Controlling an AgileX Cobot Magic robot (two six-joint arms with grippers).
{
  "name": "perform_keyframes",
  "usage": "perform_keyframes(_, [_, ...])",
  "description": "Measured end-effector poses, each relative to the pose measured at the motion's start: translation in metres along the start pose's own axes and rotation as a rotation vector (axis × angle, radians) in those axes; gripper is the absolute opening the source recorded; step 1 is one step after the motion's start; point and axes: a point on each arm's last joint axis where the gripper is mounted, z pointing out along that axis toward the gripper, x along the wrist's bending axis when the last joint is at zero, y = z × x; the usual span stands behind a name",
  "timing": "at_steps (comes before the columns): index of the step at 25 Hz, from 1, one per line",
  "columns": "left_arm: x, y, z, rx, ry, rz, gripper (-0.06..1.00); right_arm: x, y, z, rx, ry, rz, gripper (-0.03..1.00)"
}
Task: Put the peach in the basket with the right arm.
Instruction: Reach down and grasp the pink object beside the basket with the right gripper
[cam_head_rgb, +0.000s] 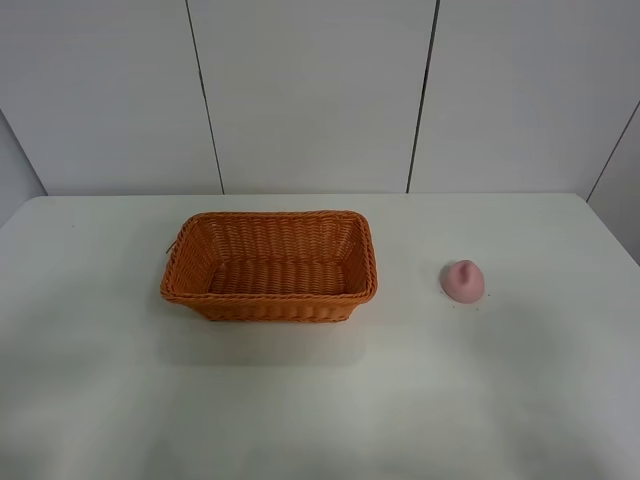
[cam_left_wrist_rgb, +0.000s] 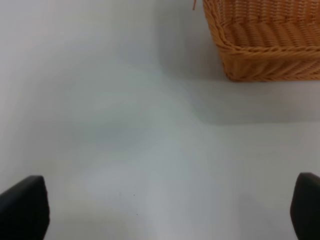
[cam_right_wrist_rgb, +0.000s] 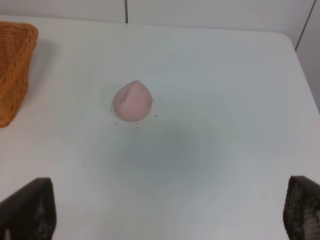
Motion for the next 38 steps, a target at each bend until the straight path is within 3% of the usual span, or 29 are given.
perform_keyframes(11, [0.0, 0.0, 0.0, 0.0, 0.0, 0.0, 0.99, 0.0, 0.006, 0.001, 0.01, -0.005, -0.003, 0.7])
perform_keyframes(15, [0.0, 0.0, 0.0, 0.0, 0.0, 0.0, 0.99, -0.001, 0.036, 0.025, 0.15, -0.01, -0.006, 0.7])
perform_keyframes(25, [0.0, 0.0, 0.0, 0.0, 0.0, 0.0, 0.99, 0.001, 0.112, 0.172, 0.542, 0.014, 0.028, 0.7])
perform_keyframes(30, [0.0, 0.0, 0.0, 0.0, 0.0, 0.0, 0.99, 0.002, 0.123, 0.261, 0.719, 0.019, 0.041, 0.7])
perform_keyframes(38, [0.0, 0.0, 0.0, 0.0, 0.0, 0.0, 0.99, 0.003, 0.117, 0.372, 0.883, 0.026, 0.05, 0.7])
